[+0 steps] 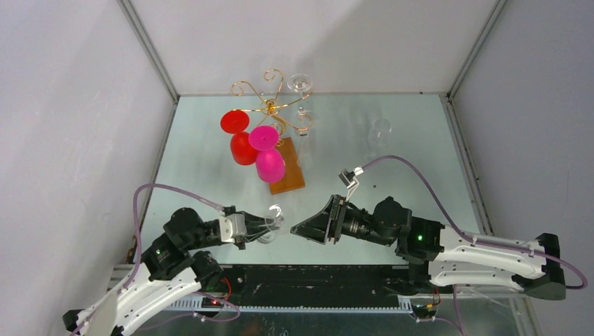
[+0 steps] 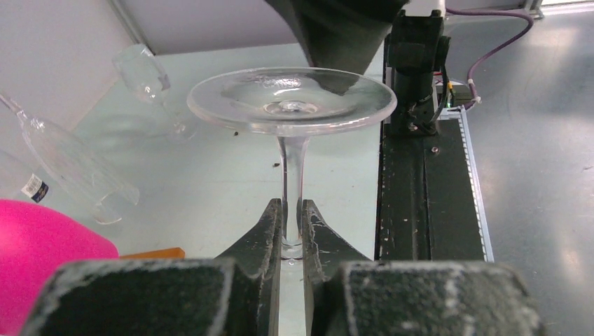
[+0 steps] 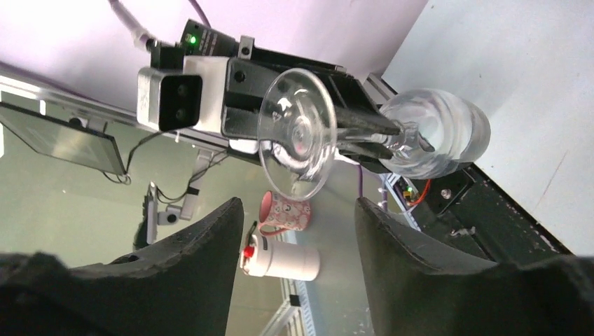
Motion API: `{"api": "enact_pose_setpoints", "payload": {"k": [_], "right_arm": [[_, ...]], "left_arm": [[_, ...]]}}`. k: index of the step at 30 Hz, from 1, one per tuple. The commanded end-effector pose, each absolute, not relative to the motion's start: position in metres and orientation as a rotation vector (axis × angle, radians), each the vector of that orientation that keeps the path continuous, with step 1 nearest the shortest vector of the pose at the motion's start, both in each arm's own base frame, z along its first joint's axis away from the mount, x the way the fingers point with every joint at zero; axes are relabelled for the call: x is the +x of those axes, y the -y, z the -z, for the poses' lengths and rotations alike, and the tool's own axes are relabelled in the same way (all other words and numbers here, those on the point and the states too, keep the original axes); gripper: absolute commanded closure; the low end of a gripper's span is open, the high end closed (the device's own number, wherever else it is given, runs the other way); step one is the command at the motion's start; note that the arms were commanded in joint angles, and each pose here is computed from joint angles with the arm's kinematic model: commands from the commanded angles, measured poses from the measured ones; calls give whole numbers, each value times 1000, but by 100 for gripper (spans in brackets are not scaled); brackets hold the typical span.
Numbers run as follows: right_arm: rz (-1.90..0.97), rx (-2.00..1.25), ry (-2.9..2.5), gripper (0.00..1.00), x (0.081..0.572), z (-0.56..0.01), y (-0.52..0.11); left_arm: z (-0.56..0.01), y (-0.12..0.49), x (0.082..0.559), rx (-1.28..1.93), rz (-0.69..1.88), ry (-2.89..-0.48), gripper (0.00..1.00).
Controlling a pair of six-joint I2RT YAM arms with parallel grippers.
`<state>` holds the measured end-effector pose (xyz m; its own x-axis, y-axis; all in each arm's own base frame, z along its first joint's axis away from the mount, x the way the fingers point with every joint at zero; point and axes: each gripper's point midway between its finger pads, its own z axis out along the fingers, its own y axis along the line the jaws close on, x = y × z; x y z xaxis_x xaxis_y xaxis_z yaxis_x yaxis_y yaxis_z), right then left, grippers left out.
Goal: Place the wine glass upside down on the wine glass rack
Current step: Turn the wine glass upside down at the wine rack.
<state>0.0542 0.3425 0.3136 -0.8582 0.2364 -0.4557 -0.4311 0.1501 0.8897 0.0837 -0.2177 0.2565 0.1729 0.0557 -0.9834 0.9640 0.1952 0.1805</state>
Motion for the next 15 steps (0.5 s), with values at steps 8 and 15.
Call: {"api": "enact_pose_setpoints", "payload": {"k": [8, 15], "right_arm": [[-1953, -58, -1829, 51, 61, -357, -361], [-1959, -53, -1837, 78, 61, -355, -364]], "left_arm": [[-287, 221, 73, 1197, 921, -1007, 100], [-287, 221, 70, 1207, 934, -1005, 100]]}}
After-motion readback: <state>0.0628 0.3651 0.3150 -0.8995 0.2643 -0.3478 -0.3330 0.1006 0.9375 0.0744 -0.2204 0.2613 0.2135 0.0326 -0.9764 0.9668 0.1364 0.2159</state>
